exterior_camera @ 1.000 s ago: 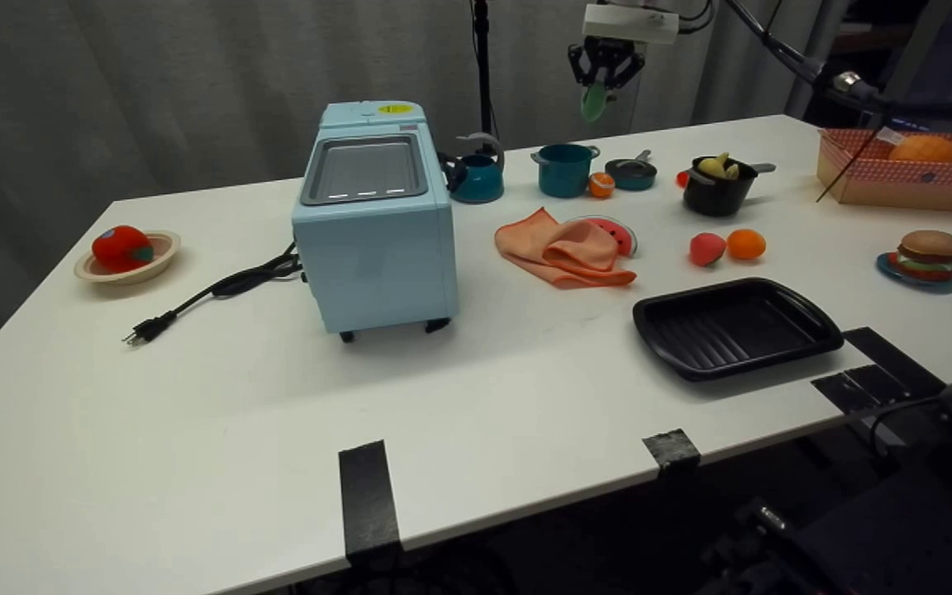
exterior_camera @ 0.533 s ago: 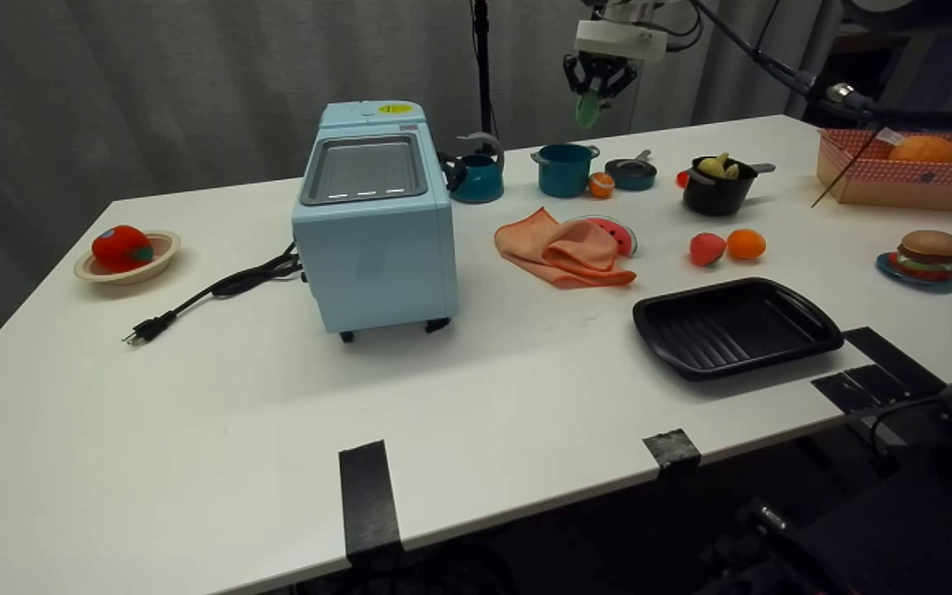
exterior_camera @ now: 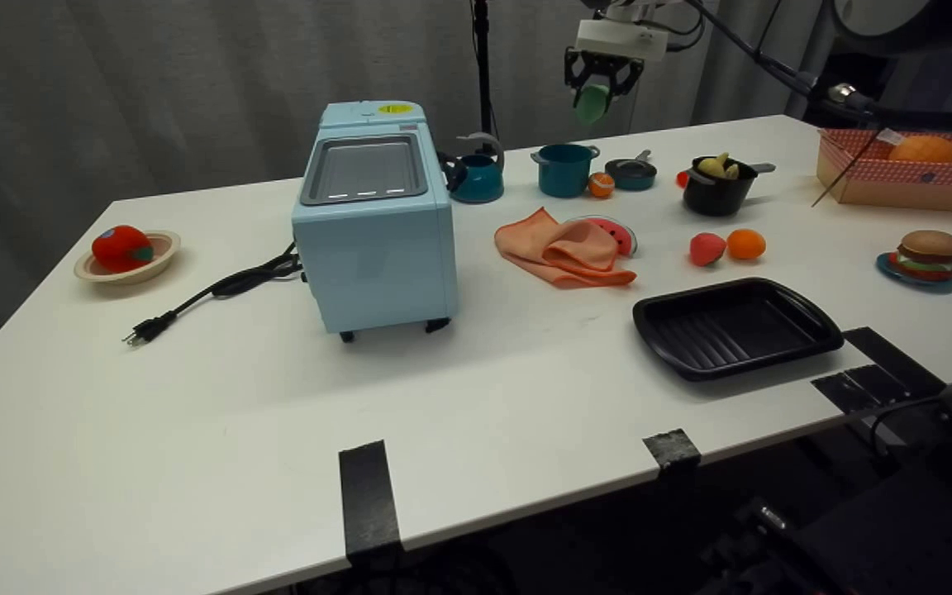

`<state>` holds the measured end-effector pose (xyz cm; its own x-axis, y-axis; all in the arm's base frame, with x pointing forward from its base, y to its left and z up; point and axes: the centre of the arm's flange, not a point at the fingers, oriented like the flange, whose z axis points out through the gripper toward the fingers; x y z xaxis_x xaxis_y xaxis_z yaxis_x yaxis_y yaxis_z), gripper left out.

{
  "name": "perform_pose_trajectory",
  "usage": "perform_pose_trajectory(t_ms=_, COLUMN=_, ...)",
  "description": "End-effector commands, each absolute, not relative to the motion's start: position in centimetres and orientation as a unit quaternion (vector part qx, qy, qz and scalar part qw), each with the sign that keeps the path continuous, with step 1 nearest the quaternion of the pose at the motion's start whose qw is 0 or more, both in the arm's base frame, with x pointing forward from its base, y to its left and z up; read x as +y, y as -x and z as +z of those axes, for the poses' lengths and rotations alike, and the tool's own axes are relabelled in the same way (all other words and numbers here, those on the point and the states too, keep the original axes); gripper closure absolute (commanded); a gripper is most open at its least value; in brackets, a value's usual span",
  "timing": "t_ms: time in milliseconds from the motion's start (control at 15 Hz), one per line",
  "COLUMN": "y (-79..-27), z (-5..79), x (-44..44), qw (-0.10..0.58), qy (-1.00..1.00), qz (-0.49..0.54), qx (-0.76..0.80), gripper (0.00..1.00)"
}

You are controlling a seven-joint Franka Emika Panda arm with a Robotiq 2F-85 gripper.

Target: Put the banana plush toy in the black pot and the pear plush toy in the blue pot

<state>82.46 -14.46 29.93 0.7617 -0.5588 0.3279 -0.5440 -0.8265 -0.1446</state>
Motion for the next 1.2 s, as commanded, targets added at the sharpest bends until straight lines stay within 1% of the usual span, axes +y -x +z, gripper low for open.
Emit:
perform_pose_trajectory(t_ms=0, y=-87.1, z=30.5, x=-15.5, qw=0.016, qy=0.934, qz=-0.193, qx=0.301, gripper=0.06)
perform_pose_trajectory(t_ms=67, y=-87.0, z=30.6, x=-15.5, qw=0.016, qy=0.934, qz=-0.193, qx=0.302, gripper=0.02)
perform_pose_trajectory(t_ms=133, y=-87.1, z=30.6, x=-15.4, qw=0.017, qy=0.934, qz=-0.193, qx=0.302, gripper=0.0)
perform_pose_trajectory(t_ms=533, y=-87.0, z=30.6, x=-15.3, qw=0.024, qy=0.936, qz=-0.185, qx=0.298, gripper=0.0)
perform_pose_trajectory(t_ms=1133, y=-85.3, z=29.2, x=-14.9, qw=0.006, qy=0.961, qz=-0.057, qx=0.271, gripper=0.0)
